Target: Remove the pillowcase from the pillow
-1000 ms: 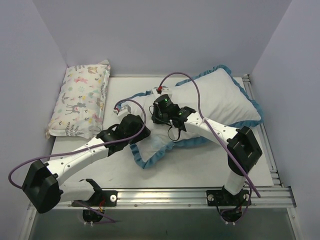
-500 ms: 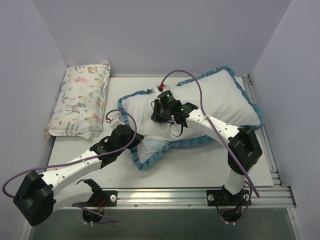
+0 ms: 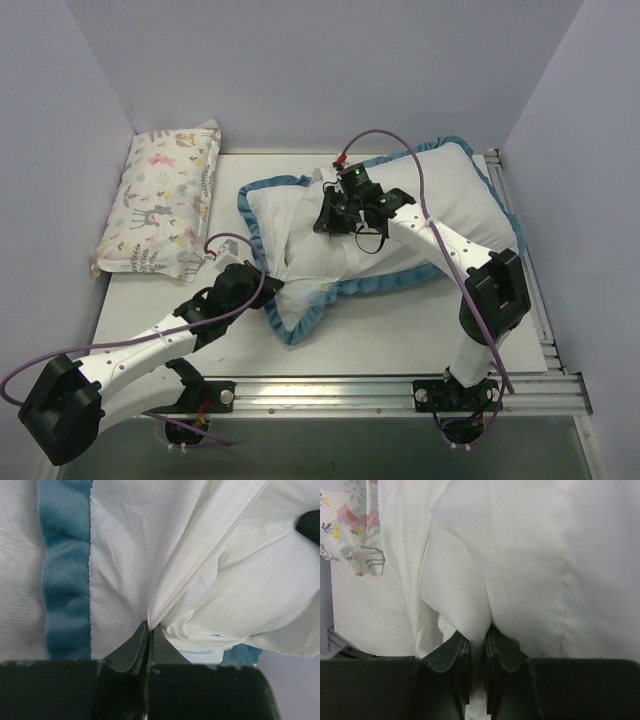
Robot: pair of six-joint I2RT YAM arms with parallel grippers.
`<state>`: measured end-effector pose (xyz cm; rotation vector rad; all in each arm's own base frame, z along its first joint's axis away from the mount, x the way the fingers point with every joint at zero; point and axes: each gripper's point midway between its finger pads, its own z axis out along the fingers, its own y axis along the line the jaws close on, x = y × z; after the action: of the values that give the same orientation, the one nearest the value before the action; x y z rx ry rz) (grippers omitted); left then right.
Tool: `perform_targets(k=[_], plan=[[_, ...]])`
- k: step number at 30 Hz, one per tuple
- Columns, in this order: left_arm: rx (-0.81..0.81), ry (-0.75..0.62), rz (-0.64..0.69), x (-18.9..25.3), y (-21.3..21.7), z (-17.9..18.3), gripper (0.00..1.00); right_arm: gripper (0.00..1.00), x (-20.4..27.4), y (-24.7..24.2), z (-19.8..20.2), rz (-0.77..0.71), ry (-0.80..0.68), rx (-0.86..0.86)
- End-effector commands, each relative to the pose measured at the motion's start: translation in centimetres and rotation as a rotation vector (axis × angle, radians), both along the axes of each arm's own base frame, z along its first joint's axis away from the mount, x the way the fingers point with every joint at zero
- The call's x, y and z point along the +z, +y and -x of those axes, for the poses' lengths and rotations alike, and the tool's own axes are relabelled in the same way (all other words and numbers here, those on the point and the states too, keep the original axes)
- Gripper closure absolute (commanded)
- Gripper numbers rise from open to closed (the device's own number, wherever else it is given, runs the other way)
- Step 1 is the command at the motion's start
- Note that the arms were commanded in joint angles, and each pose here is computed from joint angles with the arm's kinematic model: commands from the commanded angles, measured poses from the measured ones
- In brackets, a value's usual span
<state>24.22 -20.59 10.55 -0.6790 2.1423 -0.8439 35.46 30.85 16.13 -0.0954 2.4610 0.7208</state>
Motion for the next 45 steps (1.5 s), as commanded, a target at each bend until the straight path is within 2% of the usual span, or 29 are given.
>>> perform_targets(k=[1, 5, 13, 19, 26, 35, 39, 45], plan=[[-0.040, 0.219, -0.275, -6.4, 4.3, 4.2, 1.00, 1.00, 4.5, -5.4, -5.5, 0.062, -0.237, -0.214], [-0.047, 0.210, -0.269, -5.9, 4.2, 4.3, 1.00, 1.00, 3.0, -6.2, -5.7, 0.053, -0.208, -0.225], [-0.052, 0.338, -0.323, -10.8, 4.5, 5.7, 1.00, 1.00, 9.3, -6.4, -7.0, -0.020, -0.275, -0.236], [-0.062, 0.328, -0.323, -11.3, 4.2, 5.7, 1.00, 1.00, 13.0, -7.2, -8.4, -0.088, -0.302, -0.262], [-0.068, 0.387, -0.364, -13.6, 4.4, 6.2, 1.00, 1.00, 16.6, -7.5, -8.1, -0.147, -0.332, -0.257], [-0.074, 0.413, -0.381, -15.4, 4.2, 6.7, 1.00, 1.00, 19.1, -8.6, -7.9, -0.193, -0.343, -0.258], [-0.078, 0.370, -0.361, -14.4, 3.6, 5.8, 1.00, 1.00, 18.1, -7.1, -5.7, -0.163, -0.322, -0.156], [-0.086, 0.300, -0.318, -12.9, 3.0, 5.1, 1.00, 0.98, 12.2, -4.1, 2.2, 0.025, -0.331, 0.024]])
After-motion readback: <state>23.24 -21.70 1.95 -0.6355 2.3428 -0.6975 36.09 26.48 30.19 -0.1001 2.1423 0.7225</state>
